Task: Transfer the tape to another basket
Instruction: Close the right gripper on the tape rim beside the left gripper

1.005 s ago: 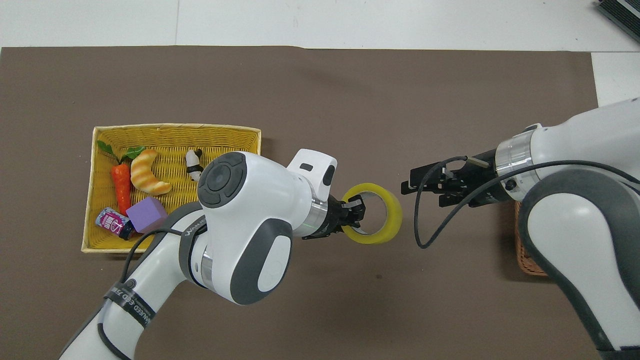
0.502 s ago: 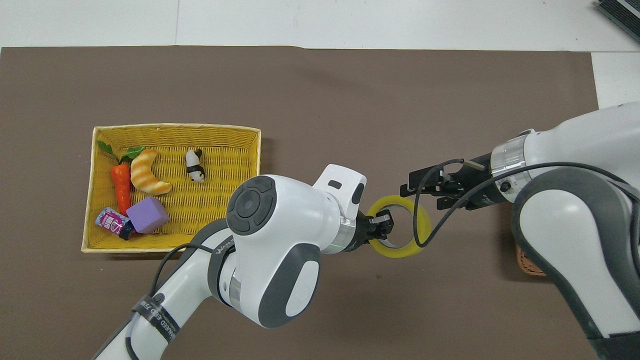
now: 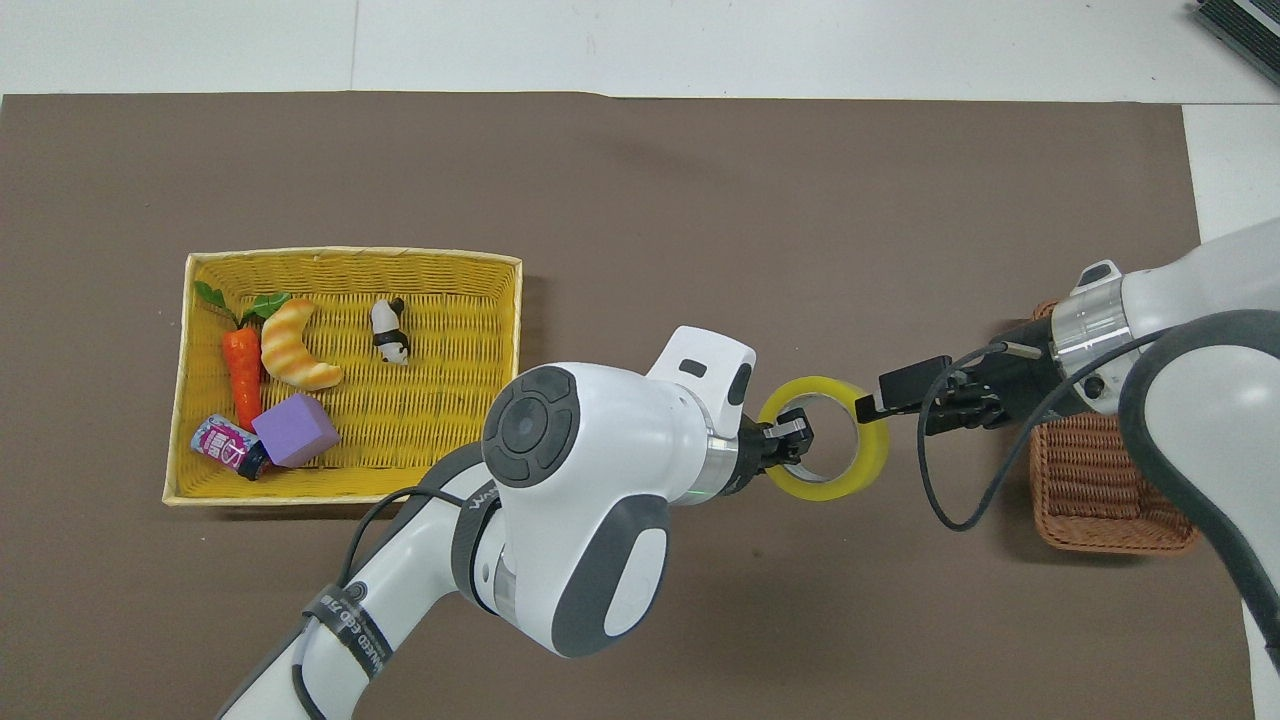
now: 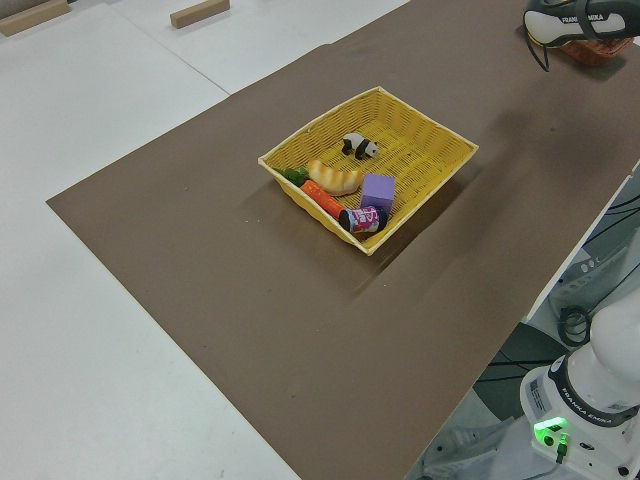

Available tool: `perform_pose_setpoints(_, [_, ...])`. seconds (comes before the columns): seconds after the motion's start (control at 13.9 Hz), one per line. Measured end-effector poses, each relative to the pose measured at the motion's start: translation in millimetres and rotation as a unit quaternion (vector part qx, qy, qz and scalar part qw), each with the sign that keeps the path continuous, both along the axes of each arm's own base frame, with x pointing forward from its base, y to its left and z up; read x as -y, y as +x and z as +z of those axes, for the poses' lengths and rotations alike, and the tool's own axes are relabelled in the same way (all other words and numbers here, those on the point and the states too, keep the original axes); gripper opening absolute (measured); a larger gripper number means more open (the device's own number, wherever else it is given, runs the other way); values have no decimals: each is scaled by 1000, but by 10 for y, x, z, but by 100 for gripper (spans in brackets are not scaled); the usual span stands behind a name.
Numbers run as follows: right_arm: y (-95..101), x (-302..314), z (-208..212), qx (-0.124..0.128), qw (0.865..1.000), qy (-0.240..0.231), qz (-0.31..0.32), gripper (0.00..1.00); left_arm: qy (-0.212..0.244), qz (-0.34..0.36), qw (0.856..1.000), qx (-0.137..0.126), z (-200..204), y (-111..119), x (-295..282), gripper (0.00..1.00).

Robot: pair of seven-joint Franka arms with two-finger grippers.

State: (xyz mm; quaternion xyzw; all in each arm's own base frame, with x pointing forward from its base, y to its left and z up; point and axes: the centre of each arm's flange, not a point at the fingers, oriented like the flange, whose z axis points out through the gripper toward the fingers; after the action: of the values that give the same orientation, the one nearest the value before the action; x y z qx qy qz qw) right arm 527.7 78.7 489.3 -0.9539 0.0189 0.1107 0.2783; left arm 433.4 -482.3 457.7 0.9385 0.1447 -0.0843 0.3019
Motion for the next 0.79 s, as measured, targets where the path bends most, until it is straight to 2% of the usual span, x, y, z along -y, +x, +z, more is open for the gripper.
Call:
perform_pose_setpoints(0.57, [-28, -75, -23, -2, 1000, 0, 9, 100, -4, 4, 1000, 3, 49, 26, 14, 22])
perform_pose_setpoints(0.65, [-32, -82, -11, -1, 1000, 0, 9, 93, -4, 4, 1000, 2, 35, 23, 20, 22])
perform_pose_setpoints(0.79, [-50, -130, 21, 0, 1000, 0, 12, 70, -3, 5, 1000, 0, -6, 21, 39, 22])
